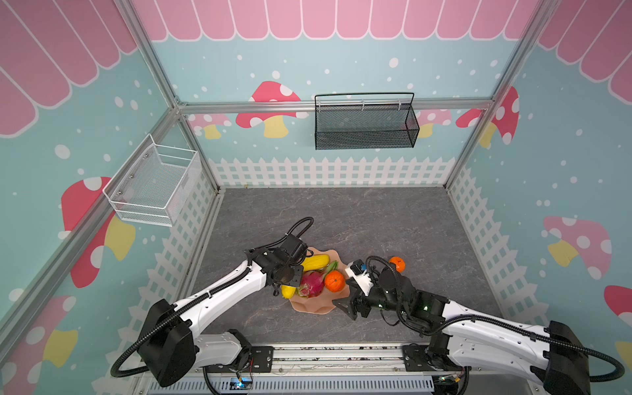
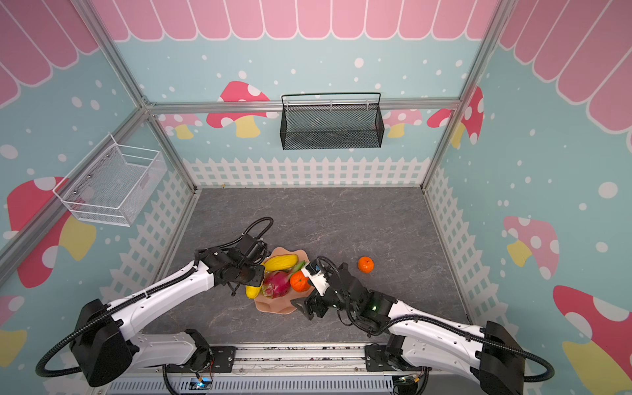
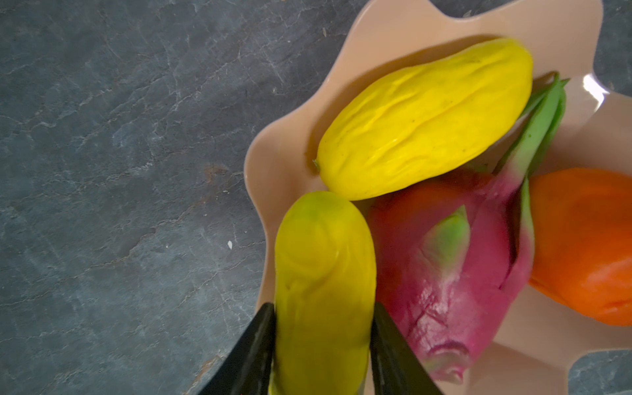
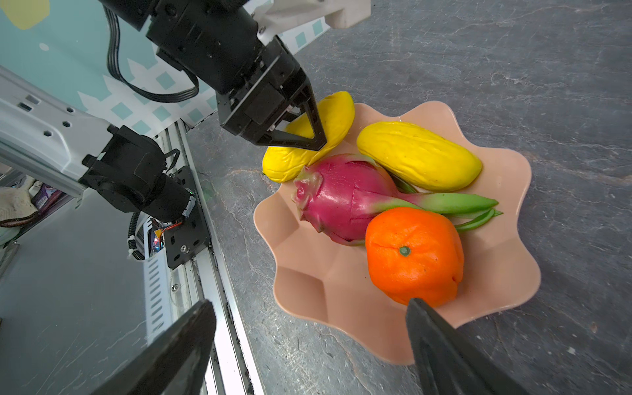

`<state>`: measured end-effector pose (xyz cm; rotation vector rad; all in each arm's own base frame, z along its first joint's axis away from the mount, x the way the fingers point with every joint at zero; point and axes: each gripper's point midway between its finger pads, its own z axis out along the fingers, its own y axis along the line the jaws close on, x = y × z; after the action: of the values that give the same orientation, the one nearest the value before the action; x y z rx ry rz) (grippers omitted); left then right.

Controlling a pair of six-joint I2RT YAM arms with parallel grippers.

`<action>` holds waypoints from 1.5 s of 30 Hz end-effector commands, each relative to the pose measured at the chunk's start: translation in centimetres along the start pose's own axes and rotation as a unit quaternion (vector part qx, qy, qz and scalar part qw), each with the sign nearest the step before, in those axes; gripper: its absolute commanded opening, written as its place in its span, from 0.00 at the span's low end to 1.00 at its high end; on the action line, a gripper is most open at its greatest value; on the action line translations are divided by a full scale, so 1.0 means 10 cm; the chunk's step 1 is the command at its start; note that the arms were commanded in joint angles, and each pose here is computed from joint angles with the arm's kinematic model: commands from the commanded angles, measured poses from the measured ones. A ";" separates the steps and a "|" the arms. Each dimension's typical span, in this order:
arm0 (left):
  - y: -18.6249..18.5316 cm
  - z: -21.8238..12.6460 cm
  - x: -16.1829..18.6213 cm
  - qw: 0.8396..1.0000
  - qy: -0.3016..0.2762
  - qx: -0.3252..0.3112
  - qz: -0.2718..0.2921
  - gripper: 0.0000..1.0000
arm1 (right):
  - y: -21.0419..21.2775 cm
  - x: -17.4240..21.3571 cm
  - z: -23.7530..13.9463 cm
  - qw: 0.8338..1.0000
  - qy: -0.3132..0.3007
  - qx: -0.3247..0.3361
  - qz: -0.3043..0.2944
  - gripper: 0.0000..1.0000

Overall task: Place and organize the fake fruits in the fruit bowl
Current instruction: 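Lower the yellow fruit with the left gripper into the bowl's near edge and release, then grasp the small tangerine with the right gripper and lift it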

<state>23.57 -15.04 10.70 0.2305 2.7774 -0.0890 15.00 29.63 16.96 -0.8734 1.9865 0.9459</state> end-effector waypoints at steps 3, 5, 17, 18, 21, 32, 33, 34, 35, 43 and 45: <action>-0.04 0.02 -0.01 1.000 0.000 0.007 -0.008 0.46 | -0.05 0.06 0.02 1.000 0.007 0.008 0.003 0.90; -0.05 0.01 -0.01 1.000 -0.002 0.009 -0.008 0.49 | -0.05 0.06 0.02 1.000 0.006 0.010 0.003 0.90; -0.12 -0.47 -0.22 0.995 -0.085 0.053 -0.011 0.75 | -1.00 0.07 -0.33 0.970 -0.016 0.202 0.131 0.89; -0.13 -0.53 -0.23 0.994 -0.095 0.059 -0.009 0.79 | -1.15 0.06 -0.42 0.962 -0.024 0.227 0.147 0.88; -0.20 -0.71 -0.25 0.988 -0.124 0.093 -0.001 0.93 | -1.63 0.07 -0.76 0.930 -0.041 0.321 0.174 0.87; -0.70 -0.96 0.13 0.948 -0.162 0.265 0.076 1.00 | -2.52 0.51 -1.09 0.865 0.044 0.442 0.232 0.85; -0.73 -0.94 0.19 0.945 -0.156 0.275 0.084 1.00 | -2.57 0.53 -1.09 0.864 0.048 0.442 0.236 0.85; -0.75 -0.92 0.23 0.943 -0.154 0.280 0.092 1.00 | -2.61 0.53 -1.07 0.864 0.049 0.442 0.238 0.85; -0.75 -0.91 0.26 0.942 -0.154 0.282 0.096 1.00 | -2.63 0.52 -1.06 0.866 0.047 0.438 0.236 0.84; -0.73 -0.94 0.29 0.936 -0.173 0.288 0.105 1.00 | -2.77 0.62 -0.84 0.872 0.074 0.421 0.238 0.81; -0.71 -0.94 0.29 0.937 -0.176 0.284 0.104 1.00 | -2.81 0.65 -0.81 0.871 0.077 0.424 0.238 0.79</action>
<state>16.61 -20.49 18.31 0.5551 2.3316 -0.7855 30.79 7.09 5.78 0.0609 2.5018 0.1363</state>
